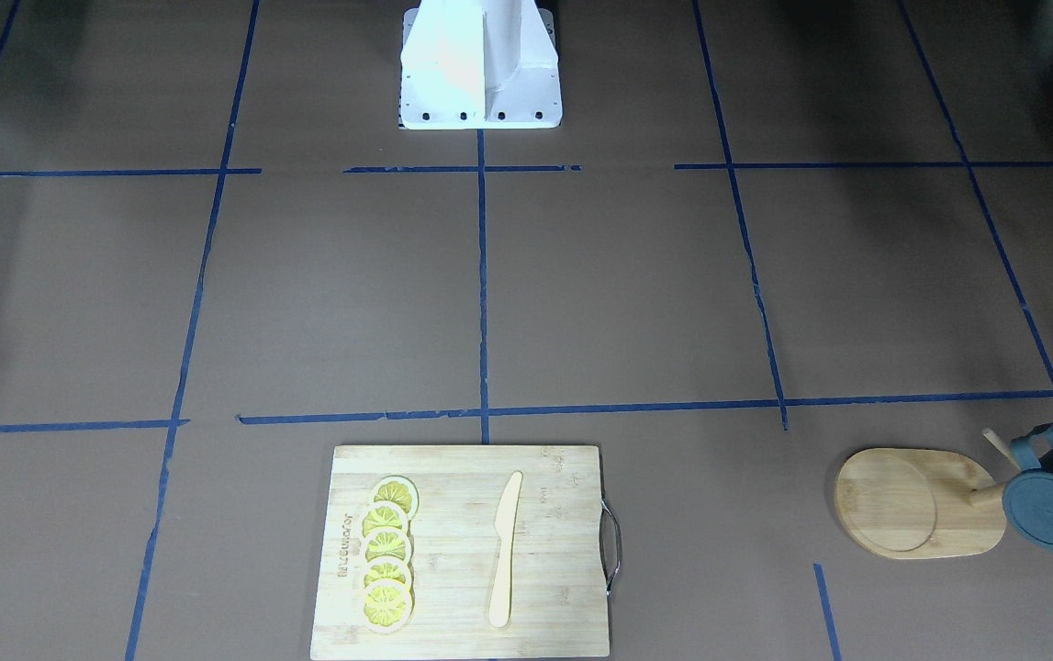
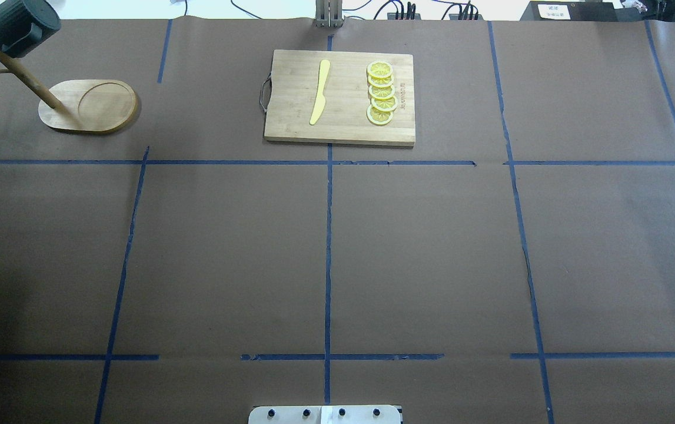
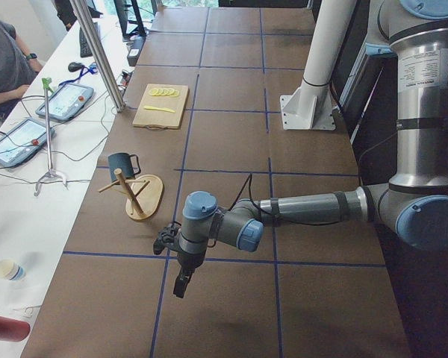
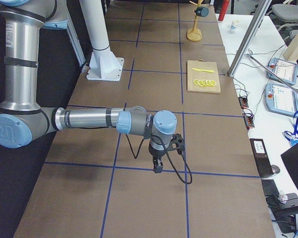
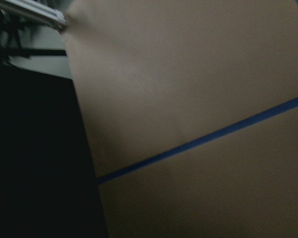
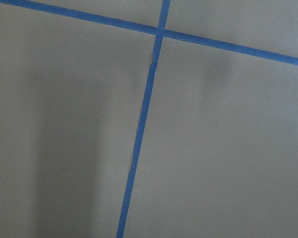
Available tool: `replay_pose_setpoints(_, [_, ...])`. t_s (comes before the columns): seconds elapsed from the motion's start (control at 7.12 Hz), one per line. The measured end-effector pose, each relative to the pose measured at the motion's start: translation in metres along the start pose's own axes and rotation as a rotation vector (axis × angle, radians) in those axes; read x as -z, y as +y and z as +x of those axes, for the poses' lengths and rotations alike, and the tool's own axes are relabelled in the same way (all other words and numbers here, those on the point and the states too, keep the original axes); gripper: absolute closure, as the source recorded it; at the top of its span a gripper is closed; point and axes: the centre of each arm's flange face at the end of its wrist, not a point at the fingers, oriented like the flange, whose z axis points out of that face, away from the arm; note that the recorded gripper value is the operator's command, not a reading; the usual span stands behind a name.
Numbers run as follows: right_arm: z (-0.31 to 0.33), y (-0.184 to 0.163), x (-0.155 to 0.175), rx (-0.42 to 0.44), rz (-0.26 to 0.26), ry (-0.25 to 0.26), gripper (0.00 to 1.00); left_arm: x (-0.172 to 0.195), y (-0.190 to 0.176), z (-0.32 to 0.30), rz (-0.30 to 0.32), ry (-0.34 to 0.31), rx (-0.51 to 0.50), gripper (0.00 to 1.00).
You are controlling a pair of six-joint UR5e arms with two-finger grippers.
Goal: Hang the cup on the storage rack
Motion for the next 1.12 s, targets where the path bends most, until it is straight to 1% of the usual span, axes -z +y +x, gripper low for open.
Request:
replay_pose_setpoints(0.14, [0.001,0.0,-0.001,-0.001,-0.001,0.0,0.0,0.005,0.002,0.0,-0.055,0.104,0.082,0.0])
replay_pose_setpoints(0.28, [0.002,0.0,-0.002,-0.001,-0.002,0.0,0.0,0.017,0.001,0.002,-0.105,0.17,0.144,0.0])
replay_pose_setpoints(0.42, [0.002,0.0,-0.002,-0.001,-0.001,0.0,0.0,0.034,-0.003,0.01,-0.135,0.2,0.173,0.0])
replay_pose_setpoints(0.56, [0.002,-0.001,-0.002,0.0,0.0,0.0,0.0,0.049,-0.005,0.017,-0.145,0.211,0.166,0.0])
replay_pose_setpoints(0.7, [0.002,-0.001,-0.001,0.002,0.002,0.001,0.0,0.057,-0.006,0.021,-0.154,0.217,0.138,0.0])
replay_pose_setpoints(0.84, [0.002,-0.001,-0.001,0.002,0.003,0.001,0.0,0.063,-0.004,0.022,-0.166,0.221,0.111,0.0])
replay_pose_setpoints(1.12, [0.002,-0.001,-0.002,0.001,0.003,0.001,0.0,0.071,-0.004,0.022,-0.171,0.221,0.092,0.0])
